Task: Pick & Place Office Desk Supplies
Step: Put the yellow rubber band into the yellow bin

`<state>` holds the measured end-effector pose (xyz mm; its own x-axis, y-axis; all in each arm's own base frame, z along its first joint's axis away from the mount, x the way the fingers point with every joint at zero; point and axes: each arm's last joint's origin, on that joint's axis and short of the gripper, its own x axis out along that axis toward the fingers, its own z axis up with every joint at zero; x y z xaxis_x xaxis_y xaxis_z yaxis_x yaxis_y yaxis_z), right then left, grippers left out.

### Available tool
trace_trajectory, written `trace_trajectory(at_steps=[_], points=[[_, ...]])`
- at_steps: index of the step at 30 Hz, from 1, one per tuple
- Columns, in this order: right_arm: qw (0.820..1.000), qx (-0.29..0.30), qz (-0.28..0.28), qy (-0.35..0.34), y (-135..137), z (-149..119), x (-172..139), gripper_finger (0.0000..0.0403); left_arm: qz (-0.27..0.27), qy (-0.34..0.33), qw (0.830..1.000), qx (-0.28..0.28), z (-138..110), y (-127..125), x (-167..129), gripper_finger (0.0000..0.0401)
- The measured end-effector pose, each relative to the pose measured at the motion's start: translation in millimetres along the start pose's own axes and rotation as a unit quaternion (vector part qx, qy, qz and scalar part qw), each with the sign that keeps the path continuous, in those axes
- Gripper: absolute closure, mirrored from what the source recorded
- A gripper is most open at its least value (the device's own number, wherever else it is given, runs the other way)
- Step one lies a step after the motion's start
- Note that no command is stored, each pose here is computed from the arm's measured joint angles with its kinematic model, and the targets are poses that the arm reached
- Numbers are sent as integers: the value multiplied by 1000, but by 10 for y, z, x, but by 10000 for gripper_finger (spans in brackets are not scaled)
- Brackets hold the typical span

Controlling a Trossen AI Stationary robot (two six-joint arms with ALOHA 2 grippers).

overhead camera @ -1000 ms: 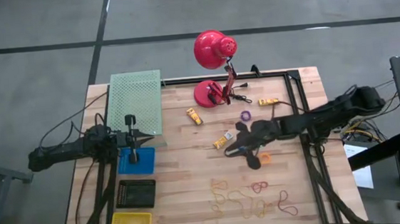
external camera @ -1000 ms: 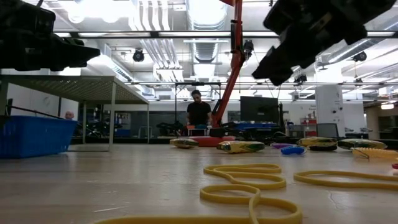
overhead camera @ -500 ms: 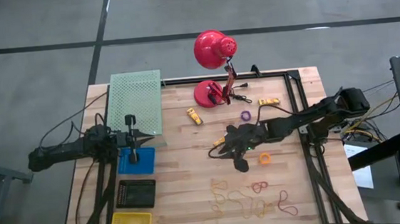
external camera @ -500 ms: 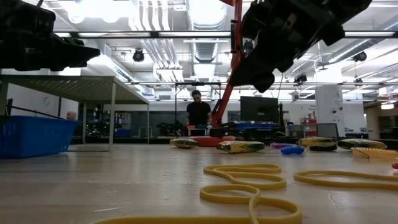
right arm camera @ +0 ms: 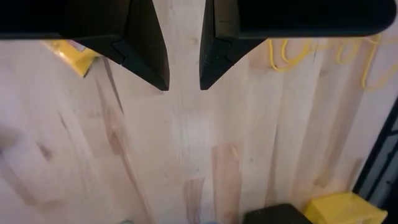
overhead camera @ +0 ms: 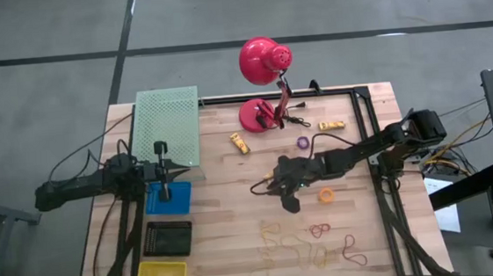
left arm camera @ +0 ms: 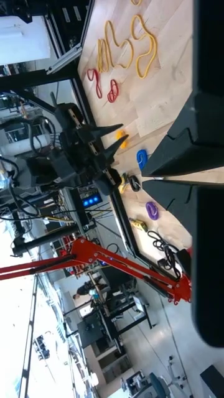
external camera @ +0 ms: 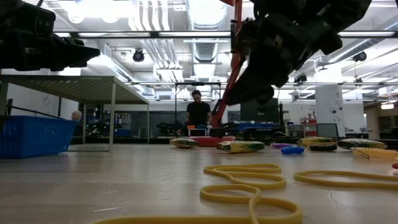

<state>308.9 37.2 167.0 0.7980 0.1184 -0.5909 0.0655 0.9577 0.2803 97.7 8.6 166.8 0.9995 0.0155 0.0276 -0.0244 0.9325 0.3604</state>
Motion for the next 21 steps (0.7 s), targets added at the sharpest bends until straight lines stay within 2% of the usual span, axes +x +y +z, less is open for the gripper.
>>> trace_trajectory(at_steps=[18, 21], points=[[1000, -9, 4, 4, 35, -33, 32, 316, 0, 0, 1000, 0, 1, 0, 0, 378], [1000, -27, 5, 4, 37, -32, 32, 316, 0, 0, 1000, 0, 1, 0, 0, 378]])
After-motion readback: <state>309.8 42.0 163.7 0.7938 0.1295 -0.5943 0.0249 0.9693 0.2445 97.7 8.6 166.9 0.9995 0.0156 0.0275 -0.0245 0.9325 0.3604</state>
